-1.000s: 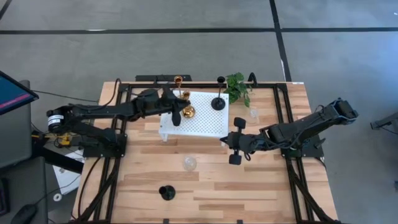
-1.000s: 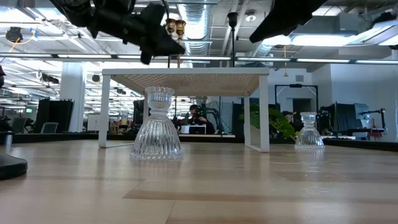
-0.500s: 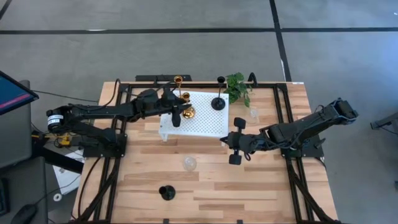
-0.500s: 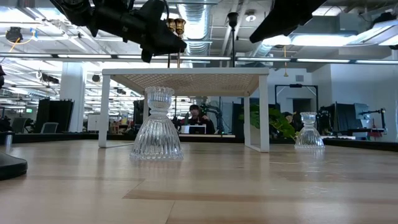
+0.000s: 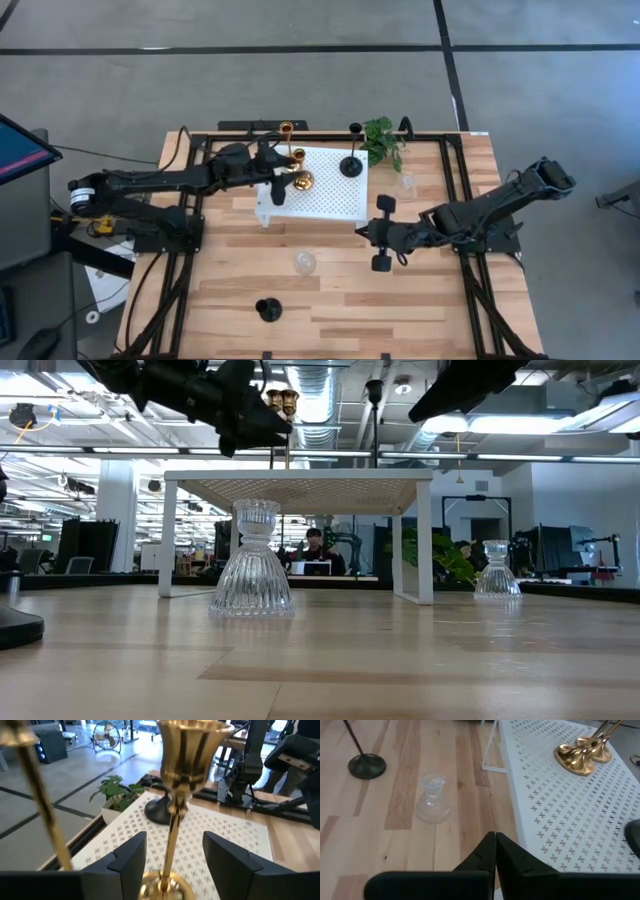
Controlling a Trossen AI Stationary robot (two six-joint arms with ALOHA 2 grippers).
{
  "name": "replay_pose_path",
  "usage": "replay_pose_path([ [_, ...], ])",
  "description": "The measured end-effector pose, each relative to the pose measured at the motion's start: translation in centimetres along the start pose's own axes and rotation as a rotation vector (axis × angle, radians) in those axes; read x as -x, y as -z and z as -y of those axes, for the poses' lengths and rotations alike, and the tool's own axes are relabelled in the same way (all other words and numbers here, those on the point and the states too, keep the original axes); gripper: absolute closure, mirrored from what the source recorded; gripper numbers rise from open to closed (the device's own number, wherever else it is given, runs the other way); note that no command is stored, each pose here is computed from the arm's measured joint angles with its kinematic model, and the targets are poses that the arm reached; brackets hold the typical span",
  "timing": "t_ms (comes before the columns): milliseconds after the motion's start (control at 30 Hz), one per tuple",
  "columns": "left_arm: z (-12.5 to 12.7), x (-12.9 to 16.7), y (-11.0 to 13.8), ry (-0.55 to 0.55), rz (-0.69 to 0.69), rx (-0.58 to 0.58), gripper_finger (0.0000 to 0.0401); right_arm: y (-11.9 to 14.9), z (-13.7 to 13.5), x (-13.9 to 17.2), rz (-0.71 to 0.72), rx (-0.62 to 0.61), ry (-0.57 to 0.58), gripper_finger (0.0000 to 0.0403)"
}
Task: Pick & Place candle stick holders
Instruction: Adjust the shelf
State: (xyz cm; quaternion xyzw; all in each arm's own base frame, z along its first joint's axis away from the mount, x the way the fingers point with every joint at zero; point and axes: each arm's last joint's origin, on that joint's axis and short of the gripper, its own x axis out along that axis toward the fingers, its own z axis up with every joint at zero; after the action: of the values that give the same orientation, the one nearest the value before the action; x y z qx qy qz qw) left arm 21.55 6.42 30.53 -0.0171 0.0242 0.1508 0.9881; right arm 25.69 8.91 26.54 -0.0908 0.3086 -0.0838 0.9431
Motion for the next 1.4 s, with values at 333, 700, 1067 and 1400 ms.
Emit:
replay_pose_path([
  [333, 0.1, 4.9, -0.7, 0.001, -0.091, 0.079, 0.0212, 0.7, -0.8, 0.5, -0.049, -0.023, -0.019, 0.0403],
  [700, 2.3, 7.9, -1.0, 0.153, -0.108, 0.029, 0.0337, 2.9, -1.1, -0.6, -0.082, -0.142, 0.001, 0.0403],
  [1067, 4.9, 8.8, -0.9, 0.246, -0.092, -0.094, 0.0397, 6.1, -1.4, -2.2, 0.008, -0.248, 0.029, 0.0403],
  [1400, 6.3, 9.5, -1.1, 0.250, -0.064, -0.122, 0.0397, 7.6, -0.6, -3.1, 0.070, -0.307, 0.066, 0.0403],
])
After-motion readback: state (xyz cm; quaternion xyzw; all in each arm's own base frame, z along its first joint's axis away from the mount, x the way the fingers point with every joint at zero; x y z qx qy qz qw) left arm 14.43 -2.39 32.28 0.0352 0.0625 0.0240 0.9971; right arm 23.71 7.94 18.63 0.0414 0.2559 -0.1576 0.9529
